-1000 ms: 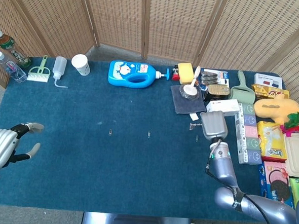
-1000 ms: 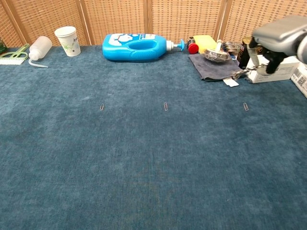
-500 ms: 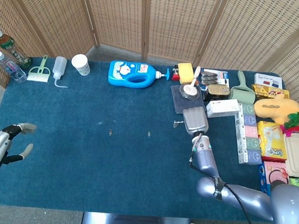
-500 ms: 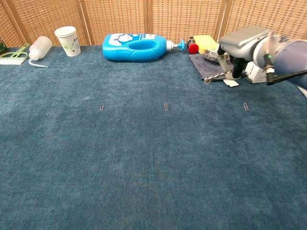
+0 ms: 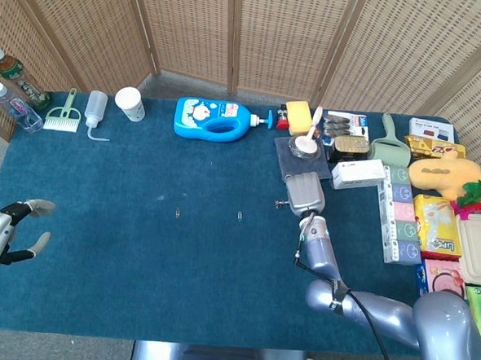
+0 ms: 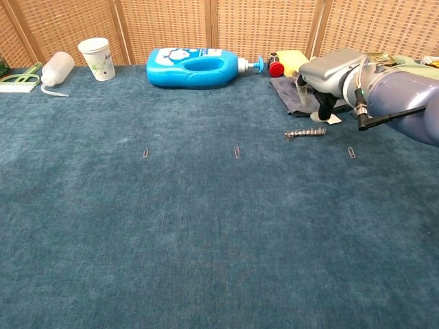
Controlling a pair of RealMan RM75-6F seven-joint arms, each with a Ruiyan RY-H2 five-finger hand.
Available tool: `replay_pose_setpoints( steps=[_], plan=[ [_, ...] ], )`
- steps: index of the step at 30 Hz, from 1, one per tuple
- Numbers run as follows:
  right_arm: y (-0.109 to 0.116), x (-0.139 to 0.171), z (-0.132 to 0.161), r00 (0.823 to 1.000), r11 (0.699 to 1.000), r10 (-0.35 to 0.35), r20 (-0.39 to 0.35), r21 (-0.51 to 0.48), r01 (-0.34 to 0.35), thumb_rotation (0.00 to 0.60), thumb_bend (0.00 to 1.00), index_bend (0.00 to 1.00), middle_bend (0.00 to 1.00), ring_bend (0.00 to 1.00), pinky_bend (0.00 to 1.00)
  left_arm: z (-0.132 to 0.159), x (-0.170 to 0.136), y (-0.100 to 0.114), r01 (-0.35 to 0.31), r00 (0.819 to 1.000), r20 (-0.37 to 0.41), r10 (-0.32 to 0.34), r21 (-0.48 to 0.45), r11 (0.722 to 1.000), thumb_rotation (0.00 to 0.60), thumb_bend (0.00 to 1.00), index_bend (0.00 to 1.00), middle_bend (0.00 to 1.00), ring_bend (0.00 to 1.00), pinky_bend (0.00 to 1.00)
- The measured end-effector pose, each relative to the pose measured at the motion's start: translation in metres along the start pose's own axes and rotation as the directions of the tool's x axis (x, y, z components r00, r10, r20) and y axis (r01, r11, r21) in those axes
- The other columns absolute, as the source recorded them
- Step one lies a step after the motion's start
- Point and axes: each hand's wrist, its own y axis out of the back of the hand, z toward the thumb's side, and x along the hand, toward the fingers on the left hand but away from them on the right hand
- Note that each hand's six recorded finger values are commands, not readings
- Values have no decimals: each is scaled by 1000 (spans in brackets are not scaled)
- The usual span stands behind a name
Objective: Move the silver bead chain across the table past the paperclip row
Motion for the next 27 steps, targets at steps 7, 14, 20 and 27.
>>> replay_pose_setpoints(
  steps=[7, 14, 20, 27],
  plan=[
    [7, 3, -10, 999, 998, -28, 18, -52, 29, 600, 452, 184, 412, 471, 650, -1, -1, -2, 3, 1000, -5, -3, -3, 1000, 580, 353, 283, 394, 395, 724],
    [29, 22, -33, 993, 973, -108, 40, -203, 114, 600, 452, 215, 378, 421, 599, -5, -2, -14, 15, 1000, -27, -15, 5, 1000, 580, 353, 268, 389, 373, 725],
    [43, 45, -62, 979, 934, -190, 73, -293, 203, 600, 451, 260, 372, 407, 593, -14, -7, -26, 25, 998, -61, -24, 13, 1000, 580, 352, 269, 371, 347, 680],
    [39, 84, -98, 960, 895, -264, 97, -345, 281, 600, 452, 319, 384, 406, 547, -24, -17, -27, 5, 996, -85, -3, 19, 1000, 579, 353, 302, 371, 340, 620]
  ],
)
